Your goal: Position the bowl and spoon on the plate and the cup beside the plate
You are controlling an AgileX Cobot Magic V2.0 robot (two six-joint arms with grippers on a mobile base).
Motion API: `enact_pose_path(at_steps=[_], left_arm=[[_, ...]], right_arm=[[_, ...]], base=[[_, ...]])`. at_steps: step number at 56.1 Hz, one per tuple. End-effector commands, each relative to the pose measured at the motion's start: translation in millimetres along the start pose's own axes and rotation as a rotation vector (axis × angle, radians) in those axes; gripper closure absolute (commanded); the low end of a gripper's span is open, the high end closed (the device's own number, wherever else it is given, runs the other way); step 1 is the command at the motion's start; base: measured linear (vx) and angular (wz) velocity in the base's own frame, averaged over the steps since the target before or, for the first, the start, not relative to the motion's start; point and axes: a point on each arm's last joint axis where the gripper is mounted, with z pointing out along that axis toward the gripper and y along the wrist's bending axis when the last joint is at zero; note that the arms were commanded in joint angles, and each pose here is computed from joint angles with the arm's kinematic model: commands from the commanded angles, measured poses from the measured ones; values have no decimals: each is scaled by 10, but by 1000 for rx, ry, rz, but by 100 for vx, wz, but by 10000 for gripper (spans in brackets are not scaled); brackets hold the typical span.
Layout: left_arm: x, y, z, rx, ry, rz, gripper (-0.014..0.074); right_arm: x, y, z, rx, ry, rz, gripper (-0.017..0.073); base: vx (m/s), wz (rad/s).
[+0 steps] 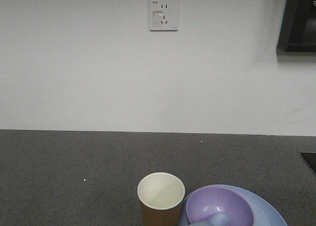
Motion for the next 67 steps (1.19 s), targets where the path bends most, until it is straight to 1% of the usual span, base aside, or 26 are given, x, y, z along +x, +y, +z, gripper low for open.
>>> enact_pose_path(at_steps=[1, 7, 13, 17, 19, 21, 24, 67], left_arm=[[-165, 7, -30, -4, -118, -9, 596], [-165, 7, -30, -4, -118, -9, 596], [-165, 7, -30, -4, -118, -9, 596], [-165, 7, -30, -4, -118, -9, 596], [-165, 7, -30, -4, -118, -9, 596], [-165, 7, -30, -4, -118, -9, 596], [-164, 8, -31, -4, -118, -9, 596], [-164, 8, -31, -4, -118, -9, 596]], right_arm=[[49, -39, 36, 59, -167, 18, 568], [359, -42, 105, 80, -213, 30, 568], [691, -33, 159, 79, -226, 74, 568], [862, -26, 171, 75, -250, 73, 568], [878, -25, 159, 76, -260, 72, 568], [892, -26, 163, 77, -225, 74, 568], [901, -26, 169, 78, -216, 66, 568], [899, -26, 166, 78, -221, 68, 568]], base=[[0, 0], [0, 0], [0, 0], [0, 0], [0, 0], [0, 0], [0, 0], [0, 0]])
